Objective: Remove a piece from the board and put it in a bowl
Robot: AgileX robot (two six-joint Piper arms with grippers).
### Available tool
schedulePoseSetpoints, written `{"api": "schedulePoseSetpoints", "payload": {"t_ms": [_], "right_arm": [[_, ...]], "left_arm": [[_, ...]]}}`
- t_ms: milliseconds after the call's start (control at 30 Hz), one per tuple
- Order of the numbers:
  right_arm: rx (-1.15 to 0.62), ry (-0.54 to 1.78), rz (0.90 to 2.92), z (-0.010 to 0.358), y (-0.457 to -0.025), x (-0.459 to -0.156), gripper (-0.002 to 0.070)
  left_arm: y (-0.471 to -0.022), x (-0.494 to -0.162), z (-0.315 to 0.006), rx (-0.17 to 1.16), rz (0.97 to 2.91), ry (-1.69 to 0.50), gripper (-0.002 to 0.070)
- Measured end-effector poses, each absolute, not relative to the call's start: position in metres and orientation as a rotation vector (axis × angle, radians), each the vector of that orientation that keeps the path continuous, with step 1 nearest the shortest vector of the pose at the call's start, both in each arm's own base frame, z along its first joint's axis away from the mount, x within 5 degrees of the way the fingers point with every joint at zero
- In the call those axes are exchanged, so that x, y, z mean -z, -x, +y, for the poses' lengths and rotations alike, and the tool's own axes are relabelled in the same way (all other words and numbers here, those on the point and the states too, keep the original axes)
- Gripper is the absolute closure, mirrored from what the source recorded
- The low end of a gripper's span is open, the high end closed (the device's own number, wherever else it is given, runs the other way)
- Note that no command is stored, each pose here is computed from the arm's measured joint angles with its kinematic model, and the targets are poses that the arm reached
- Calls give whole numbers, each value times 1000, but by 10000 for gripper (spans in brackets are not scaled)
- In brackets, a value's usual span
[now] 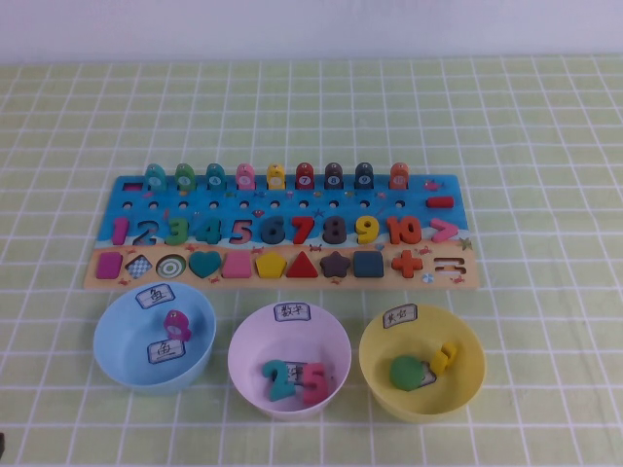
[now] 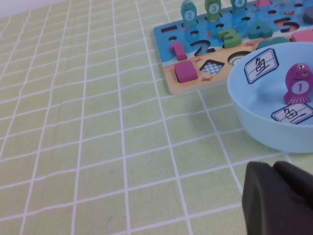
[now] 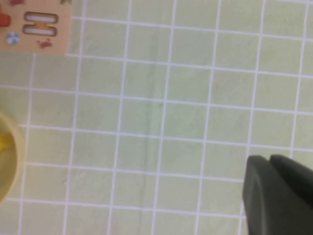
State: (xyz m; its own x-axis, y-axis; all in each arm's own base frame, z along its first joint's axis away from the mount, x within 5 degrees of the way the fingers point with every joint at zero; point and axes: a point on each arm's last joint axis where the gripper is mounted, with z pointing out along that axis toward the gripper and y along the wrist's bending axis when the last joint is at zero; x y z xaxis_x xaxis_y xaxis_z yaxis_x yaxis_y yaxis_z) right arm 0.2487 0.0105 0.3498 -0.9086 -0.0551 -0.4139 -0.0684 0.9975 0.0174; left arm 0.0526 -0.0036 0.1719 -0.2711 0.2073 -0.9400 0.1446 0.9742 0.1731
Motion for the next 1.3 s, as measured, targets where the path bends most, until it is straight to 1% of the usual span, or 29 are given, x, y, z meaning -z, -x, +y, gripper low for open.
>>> {"api": "schedulePoseSetpoints", "payload": {"t_ms": [100,200,300,433,533,767,900,1033,1100,1167,1233,1267,1300], "right_arm": [[-7,100,2766,9,-274,-348,694],[69,156,2799,13,-299,-343,694],[156,262,2815,28,-324,-332,694],[257,426,2826,58,-354,-311,694],[293,506,2824,76,-375,-297,694],[260,646,2798,118,-403,-277,694],[190,718,2797,140,-410,-265,694],[125,765,2797,149,-415,-258,690],[119,775,2791,151,-418,-258,671],[113,776,2792,152,-419,-257,627],[110,777,2794,152,-419,-256,559],[103,776,2796,152,-419,-255,498],[94,776,2796,153,-419,-256,452]], "left_arm": [[-53,-172,-4,-62,1852,-257,680],[-53,-172,-4,-64,1852,-258,680],[-53,-172,-4,-64,1852,-258,680],[-53,-172,-4,-64,1852,-258,680],[-53,-172,-4,-64,1852,-258,680],[-53,-172,-4,-64,1852,-258,680],[-53,-172,-3,-66,1852,-259,679],[-53,-172,-3,-66,1852,-259,680],[-53,-172,-3,-66,1852,-259,680],[-53,-172,-3,-66,1852,-259,680],[-53,-172,-3,-66,1852,-259,680],[-53,-172,-3,-66,1852,-259,680],[-53,-172,-3,-68,1851,-261,680]]}}
